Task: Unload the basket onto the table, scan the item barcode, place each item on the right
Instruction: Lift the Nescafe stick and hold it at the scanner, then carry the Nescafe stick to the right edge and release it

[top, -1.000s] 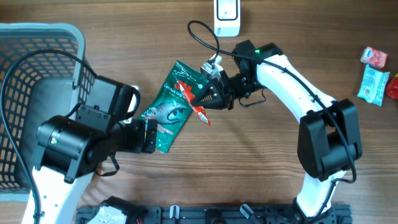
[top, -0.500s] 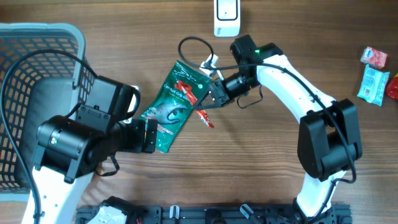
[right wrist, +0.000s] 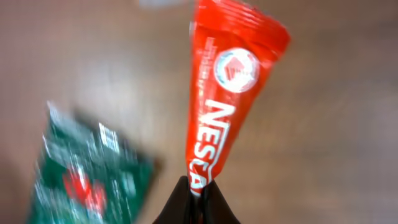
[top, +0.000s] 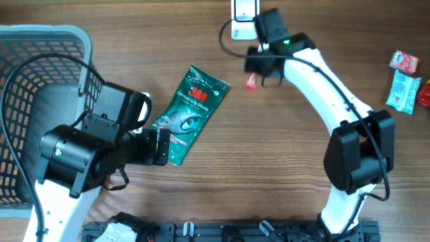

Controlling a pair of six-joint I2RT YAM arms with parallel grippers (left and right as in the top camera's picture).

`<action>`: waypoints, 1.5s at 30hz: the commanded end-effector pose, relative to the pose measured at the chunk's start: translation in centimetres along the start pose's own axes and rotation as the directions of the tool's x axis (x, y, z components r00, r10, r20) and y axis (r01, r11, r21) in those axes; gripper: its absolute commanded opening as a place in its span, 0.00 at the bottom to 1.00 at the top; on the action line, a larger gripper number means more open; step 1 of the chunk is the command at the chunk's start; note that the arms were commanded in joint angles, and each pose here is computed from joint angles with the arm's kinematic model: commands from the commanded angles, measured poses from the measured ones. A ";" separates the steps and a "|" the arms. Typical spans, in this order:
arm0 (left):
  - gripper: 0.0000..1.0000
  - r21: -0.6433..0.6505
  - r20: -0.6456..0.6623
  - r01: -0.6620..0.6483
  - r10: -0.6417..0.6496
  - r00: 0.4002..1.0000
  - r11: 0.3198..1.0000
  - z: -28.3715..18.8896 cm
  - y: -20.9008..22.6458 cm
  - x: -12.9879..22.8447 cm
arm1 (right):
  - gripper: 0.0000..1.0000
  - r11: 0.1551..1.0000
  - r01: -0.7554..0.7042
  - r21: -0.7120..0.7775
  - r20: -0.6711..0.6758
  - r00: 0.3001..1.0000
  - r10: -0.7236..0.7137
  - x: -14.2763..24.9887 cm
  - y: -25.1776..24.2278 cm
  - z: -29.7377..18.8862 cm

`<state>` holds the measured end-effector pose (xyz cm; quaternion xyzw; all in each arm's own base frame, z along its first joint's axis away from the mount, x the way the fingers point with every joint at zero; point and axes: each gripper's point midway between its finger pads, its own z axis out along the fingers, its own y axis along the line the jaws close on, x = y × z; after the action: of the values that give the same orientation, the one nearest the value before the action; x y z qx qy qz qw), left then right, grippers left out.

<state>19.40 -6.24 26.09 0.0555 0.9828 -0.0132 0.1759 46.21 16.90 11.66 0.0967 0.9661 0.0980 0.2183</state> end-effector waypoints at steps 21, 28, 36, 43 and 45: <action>1.00 0.007 0.012 0.014 -0.014 1.000 1.000 -0.3 0.0 -0.1 | 0.05 0.960 -0.108 -0.259 0.476 0.850 0.224 -20.5 2.9 7.4; 1.00 0.007 0.012 0.014 -0.014 1.000 1.000 -0.3 0.0 -0.1 | 0.05 0.969 -0.116 -0.217 0.504 0.837 0.213 -20.3 3.6 7.3; 1.00 0.007 0.012 0.014 -0.014 1.000 1.000 -0.3 0.0 -0.1 | 0.05 0.980 -0.195 0.043 0.477 0.866 0.152 -21.8 -6.7 0.0; 1.00 0.007 0.012 0.014 -0.014 1.000 1.000 -0.3 0.0 -0.1 | 0.05 0.858 -0.234 0.458 0.406 0.913 0.032 -21.3 -24.1 -5.1; 1.00 0.007 0.012 0.014 -0.014 1.000 1.000 -0.3 0.0 -0.1 | 0.04 0.808 -0.227 0.544 0.351 0.936 0.027 -20.3 -29.7 -5.7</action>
<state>19.40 -6.24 26.09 0.0555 0.9828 -0.0132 0.1759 60.27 -7.99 15.56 0.2461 0.9018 -0.0898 0.3438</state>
